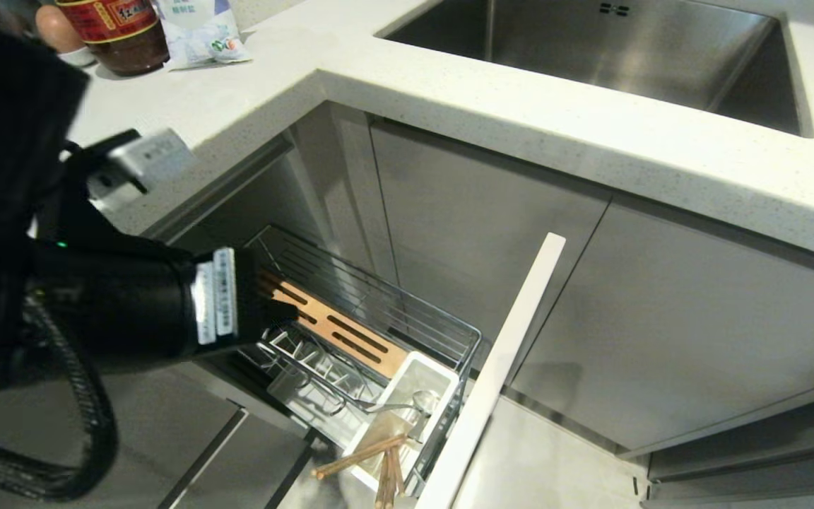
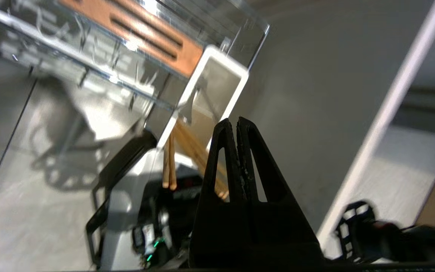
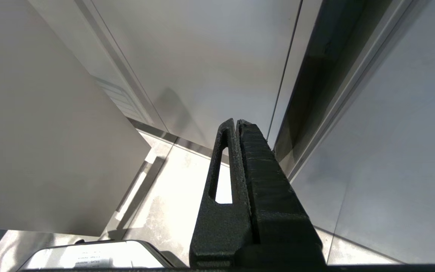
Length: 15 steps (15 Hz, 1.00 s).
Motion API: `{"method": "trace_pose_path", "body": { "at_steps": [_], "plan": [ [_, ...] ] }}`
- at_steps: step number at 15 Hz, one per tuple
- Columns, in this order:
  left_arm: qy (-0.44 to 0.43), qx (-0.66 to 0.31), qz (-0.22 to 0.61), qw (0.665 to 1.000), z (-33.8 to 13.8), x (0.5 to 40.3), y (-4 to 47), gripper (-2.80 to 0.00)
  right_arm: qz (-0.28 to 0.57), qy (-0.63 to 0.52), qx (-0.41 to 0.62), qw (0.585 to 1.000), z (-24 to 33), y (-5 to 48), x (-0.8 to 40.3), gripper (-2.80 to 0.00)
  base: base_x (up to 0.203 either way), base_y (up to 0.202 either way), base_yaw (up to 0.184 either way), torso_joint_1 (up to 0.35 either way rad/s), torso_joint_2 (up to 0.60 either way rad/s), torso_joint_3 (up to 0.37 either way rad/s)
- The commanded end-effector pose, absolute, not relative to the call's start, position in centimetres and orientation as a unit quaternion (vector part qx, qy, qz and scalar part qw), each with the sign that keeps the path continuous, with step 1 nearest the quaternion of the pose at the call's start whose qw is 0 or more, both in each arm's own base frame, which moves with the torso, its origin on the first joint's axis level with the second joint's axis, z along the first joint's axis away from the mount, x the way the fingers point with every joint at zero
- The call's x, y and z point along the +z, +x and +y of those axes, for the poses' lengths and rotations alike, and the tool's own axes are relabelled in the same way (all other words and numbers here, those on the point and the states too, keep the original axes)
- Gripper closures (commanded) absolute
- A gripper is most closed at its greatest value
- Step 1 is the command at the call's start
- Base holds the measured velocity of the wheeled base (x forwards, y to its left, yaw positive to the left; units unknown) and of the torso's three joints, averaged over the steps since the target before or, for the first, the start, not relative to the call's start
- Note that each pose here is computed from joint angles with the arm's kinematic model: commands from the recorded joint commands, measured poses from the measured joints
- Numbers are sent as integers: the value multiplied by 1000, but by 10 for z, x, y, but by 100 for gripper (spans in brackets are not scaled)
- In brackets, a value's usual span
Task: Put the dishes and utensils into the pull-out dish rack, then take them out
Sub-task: Take the fork out of the cupboard
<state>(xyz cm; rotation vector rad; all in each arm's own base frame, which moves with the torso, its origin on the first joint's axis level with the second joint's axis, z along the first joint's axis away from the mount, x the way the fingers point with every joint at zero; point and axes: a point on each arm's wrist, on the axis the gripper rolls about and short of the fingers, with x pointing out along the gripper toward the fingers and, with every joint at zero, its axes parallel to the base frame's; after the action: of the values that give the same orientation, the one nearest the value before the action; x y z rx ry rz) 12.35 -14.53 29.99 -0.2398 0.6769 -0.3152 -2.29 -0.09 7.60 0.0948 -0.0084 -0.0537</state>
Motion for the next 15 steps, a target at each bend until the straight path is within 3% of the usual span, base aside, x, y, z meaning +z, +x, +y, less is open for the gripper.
{"method": "trace_pose_path", "body": {
  "at_steps": [1,4,8,15],
  "plan": [
    [-74,-136,377,913,-169,271,138,0,-6,48,-27,998,-1,-23,76,0,0,0,0,0,0,0],
    [-73,-104,415,901,-187,247,151,0,-7,48,-27,998,-1,-23,76,0,0,0,0,0,0,0],
    [-154,-31,449,879,-201,227,162,0,-6,48,-27,998,-1,-23,76,0,0,0,0,0,0,0],
    [-173,14,451,875,-205,211,174,0,-7,48,-27,998,-1,-23,76,0,0,0,0,0,0,0]
  ]
}}
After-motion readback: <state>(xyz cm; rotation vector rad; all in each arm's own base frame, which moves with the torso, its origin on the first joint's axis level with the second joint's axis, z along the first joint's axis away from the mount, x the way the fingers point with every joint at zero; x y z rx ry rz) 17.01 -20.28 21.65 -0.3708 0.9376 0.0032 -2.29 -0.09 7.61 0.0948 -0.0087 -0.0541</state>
